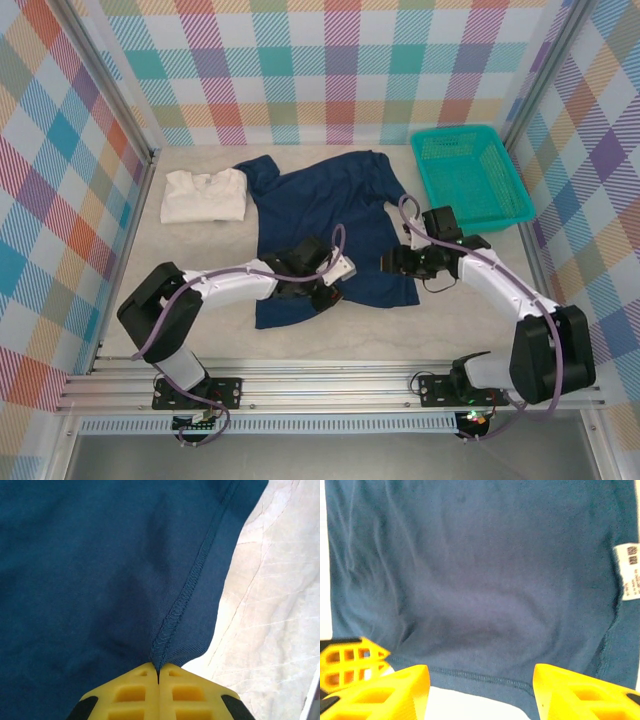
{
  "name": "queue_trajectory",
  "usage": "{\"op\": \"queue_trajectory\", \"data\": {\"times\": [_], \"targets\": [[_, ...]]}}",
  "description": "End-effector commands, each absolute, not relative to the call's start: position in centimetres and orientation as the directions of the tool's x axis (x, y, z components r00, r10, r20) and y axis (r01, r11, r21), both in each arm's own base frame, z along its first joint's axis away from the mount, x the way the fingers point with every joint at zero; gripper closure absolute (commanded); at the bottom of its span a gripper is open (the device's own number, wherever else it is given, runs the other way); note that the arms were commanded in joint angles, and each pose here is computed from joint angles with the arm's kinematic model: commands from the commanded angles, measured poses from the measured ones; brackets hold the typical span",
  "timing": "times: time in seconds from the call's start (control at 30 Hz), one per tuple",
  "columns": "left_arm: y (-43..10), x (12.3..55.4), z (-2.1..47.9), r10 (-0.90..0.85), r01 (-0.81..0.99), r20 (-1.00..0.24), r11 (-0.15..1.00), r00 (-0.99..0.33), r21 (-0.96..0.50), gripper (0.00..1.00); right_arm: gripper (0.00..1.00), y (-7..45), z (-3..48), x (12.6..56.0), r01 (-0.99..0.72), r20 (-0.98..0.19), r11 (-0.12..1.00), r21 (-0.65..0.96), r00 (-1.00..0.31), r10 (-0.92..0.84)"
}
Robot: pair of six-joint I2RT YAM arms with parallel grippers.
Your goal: Fold the inside-out t-shirt
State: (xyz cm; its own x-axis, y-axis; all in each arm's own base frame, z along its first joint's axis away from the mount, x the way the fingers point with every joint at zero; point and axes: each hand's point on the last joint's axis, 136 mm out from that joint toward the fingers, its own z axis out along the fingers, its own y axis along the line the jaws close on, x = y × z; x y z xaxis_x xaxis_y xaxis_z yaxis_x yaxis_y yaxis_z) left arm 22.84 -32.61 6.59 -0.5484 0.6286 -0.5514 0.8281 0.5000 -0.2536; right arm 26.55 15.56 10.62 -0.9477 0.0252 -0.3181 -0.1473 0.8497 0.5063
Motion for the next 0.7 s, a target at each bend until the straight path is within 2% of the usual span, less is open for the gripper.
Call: {"op": "queue_trajectory", "data": {"times": [0.0,0.2,0.3,0.47,0.67], "targets": [[-33.3,22.1,8.5,0.557,0.778,-0.544,0.465,-0.628,-0.422,0.98,0.43,17.4,11.8,25.4,-0.236,-0.359,0.795,0.559,-0.933,-0.025],[-32.8,23.4,9.3,0.458,0.678,-0.501,0.471,-0.735,-0.564,0.98,0.38,20.4,11.3,23.4,-0.361,-0.402,0.736,0.573,-0.906,-0.131],[-32.8,23.9,9.3,0.418,0.612,-0.451,0.466,-0.789,-0.638,0.99,0.37,22.3,10.9,23.1,-0.448,-0.465,0.714,0.538,-0.864,-0.192],[-32.3,25.1,9.6,0.334,0.484,-0.358,0.471,-0.872,-0.738,1.0,0.33,24.2,9.7,23.9,-0.571,-0.593,0.728,0.38,-0.754,-0.283],[-31.7,25.6,9.6,0.304,0.439,-0.323,0.495,-0.896,-0.75,1.0,0.33,24.9,7.5,24.0,-0.631,-0.625,0.741,0.232,-0.68,-0.384]]}}
